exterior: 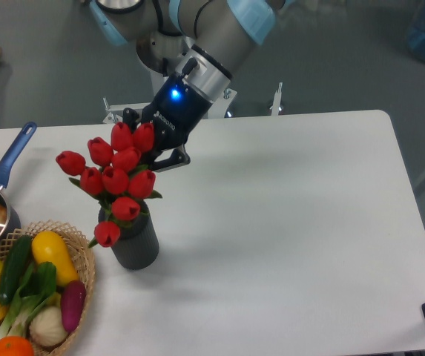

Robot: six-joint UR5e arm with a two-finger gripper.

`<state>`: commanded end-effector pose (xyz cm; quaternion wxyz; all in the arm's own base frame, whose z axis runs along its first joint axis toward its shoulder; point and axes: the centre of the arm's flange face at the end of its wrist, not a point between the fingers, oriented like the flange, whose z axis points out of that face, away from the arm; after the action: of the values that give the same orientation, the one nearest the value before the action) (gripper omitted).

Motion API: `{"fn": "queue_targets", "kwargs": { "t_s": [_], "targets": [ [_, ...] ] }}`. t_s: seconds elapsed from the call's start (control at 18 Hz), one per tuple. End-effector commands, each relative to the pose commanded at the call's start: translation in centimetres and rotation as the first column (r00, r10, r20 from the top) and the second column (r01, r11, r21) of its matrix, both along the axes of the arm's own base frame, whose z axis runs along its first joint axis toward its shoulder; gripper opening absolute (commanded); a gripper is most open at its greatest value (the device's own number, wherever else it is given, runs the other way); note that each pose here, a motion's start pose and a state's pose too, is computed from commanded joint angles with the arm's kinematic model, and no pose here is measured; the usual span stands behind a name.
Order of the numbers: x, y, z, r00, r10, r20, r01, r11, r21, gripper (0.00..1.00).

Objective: Pick up the flowers from the vase
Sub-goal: 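Lift the gripped tulips up out of the black vase, then carry the tulip bunch away from the vase and hold it aloft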

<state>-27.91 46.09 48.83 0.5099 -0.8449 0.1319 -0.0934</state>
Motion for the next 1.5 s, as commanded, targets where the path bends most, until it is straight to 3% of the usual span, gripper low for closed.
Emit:
{"fn": "queue_targets", "kwargs": {
  "t_s": [0.56,0.83,1.17,1.28,1.5],
  "targets": [
    [-0.1,-3.2,6.2,0.997,0.071,-0.026,-0.069,0.995,0.071,0.0],
    [-4.1,-5.9,6.5,0.985,0.167,-0.049,-0.163,0.984,0.074,0.0],
    [-12.0,-9.1,2.2,0.953,0.301,-0.038,-0.301,0.954,-0.006,0.0],
    [-14.4,-10.0,0.2,0.948,0.306,-0.086,-0.31,0.95,-0.032,0.0],
    [-17.7,-11.9,-2.5,0.936,0.339,-0.094,-0.345,0.936,-0.066,0.0]
  ]
}}
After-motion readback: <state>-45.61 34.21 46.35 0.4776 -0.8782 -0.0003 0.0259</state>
